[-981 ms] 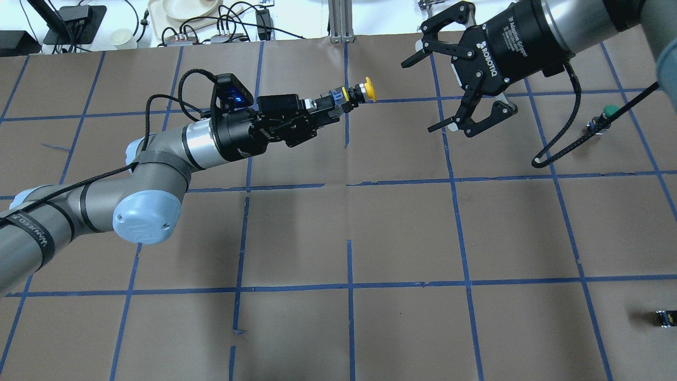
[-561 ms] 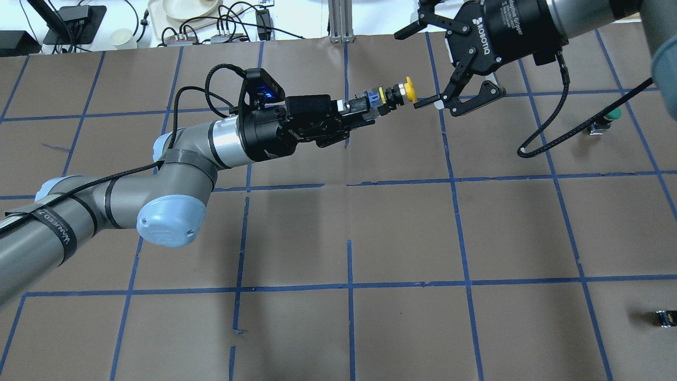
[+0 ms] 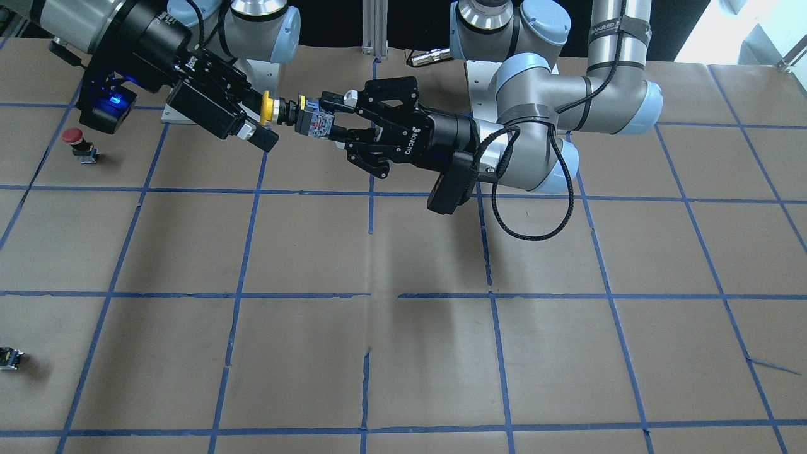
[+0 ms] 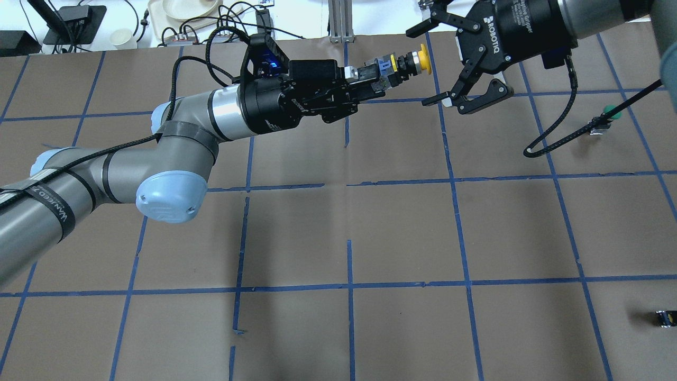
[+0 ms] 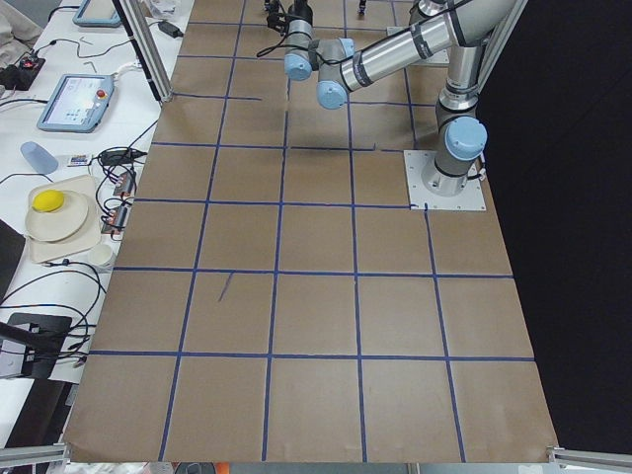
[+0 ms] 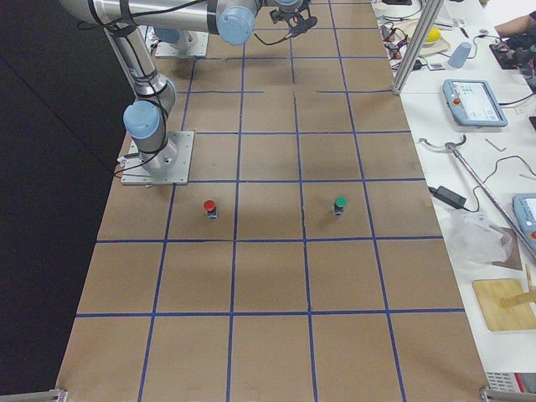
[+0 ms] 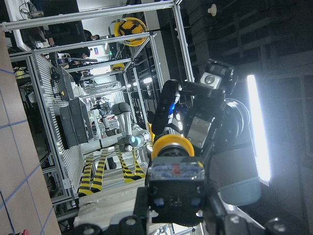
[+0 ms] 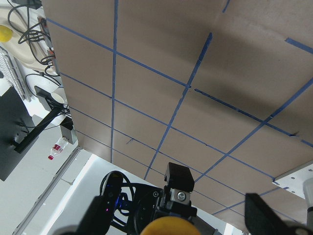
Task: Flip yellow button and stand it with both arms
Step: 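Hold the button out with the left gripper while the right gripper approaches its cap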
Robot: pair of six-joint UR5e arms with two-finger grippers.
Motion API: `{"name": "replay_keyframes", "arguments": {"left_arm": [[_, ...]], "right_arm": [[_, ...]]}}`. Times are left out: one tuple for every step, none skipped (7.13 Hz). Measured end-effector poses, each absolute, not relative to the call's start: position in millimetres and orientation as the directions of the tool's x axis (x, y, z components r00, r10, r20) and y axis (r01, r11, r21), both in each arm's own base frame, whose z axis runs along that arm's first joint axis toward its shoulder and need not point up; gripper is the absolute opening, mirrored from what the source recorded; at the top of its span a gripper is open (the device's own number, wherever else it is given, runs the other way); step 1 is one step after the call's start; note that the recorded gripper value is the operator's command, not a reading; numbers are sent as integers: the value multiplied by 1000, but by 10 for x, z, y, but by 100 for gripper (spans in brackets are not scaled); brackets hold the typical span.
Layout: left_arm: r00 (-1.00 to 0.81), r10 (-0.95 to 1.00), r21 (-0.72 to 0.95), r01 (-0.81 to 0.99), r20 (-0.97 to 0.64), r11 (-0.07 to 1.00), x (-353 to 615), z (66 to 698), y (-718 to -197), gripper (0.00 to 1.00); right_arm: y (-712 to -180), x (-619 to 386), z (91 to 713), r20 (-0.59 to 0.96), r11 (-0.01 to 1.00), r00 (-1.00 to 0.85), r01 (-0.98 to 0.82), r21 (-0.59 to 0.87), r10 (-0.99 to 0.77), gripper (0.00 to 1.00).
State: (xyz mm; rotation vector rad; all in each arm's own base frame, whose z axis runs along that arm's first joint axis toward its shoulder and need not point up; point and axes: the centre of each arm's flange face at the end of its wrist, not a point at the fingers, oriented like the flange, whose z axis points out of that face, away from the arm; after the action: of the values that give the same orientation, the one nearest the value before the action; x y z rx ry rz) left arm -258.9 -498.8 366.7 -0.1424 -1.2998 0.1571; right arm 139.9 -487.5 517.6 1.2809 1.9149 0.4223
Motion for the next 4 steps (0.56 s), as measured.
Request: {"name": "replay_keyframes", "arguments": {"left_arm": [[259, 193, -191, -34, 947, 981, -2592, 3665, -4991, 9], [258, 191, -189, -32, 947, 981, -2597, 3661, -4989, 9], [257, 189, -188, -31, 948, 982, -2600, 3654, -4985, 9], [257, 188, -186, -31, 948, 982, -2601, 3646, -4980, 9]], "right_arm": [[-4859, 1396, 5193, -408, 424, -183, 634, 646, 895, 100], [-4843, 1398, 5228, -400, 411, -172, 638, 652, 900, 100], [-4818, 1403, 5267, -398, 405, -164, 639, 654, 902, 96], [-4792, 1407, 5301, -399, 403, -161, 640, 654, 903, 94]]}}
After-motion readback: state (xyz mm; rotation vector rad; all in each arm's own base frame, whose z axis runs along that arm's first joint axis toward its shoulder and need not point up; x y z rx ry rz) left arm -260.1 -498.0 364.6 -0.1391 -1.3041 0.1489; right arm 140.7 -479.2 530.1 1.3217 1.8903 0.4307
